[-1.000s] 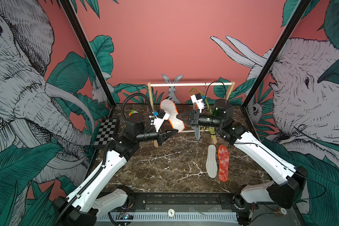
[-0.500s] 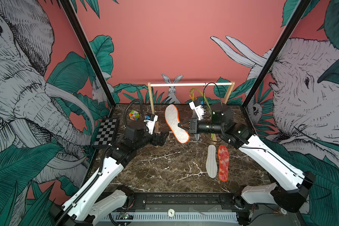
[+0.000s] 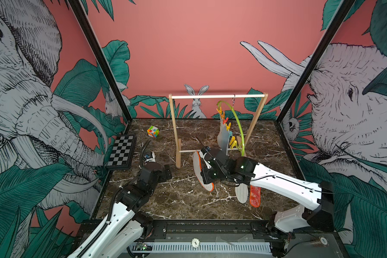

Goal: Take the shoe insoles off the hanger
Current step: Place the insole at the center of the board.

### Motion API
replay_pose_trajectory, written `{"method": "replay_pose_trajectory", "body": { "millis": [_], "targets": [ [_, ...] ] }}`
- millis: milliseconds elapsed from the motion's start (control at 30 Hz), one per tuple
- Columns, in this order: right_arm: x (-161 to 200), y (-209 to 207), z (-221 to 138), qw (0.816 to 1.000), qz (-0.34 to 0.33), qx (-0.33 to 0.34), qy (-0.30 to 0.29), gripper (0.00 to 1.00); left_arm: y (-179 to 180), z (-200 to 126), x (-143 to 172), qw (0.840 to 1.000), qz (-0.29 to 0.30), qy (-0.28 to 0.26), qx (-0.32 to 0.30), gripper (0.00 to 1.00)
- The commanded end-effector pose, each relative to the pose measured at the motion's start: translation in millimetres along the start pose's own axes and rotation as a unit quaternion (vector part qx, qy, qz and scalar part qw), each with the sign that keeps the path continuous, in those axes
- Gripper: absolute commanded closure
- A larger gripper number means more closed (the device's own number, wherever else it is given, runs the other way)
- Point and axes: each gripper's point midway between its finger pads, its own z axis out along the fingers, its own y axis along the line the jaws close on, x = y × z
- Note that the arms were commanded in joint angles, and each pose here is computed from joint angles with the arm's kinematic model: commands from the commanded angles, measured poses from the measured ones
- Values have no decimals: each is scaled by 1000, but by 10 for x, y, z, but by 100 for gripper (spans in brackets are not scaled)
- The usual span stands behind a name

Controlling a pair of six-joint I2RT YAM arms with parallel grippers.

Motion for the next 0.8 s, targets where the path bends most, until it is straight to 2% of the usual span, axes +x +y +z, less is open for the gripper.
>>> {"method": "replay_pose_trajectory", "body": {
  "millis": [0,233,400,767],
  "targets": [
    [180,-383,171,994,-2,110,6,100,218,11,98,998,-31,-1,-46,3],
    [452,-959,278,966,-14,256,22,100,195,57,177,999,-27,8,-35,3],
    [600,-1220,281,943,-20,329,44,100,124,121,215,999,-20,18,-22,3],
    [796,-1666,215,917,18,395,55,98,-148,340,337,998,-5,50,29,7]
  ]
}}
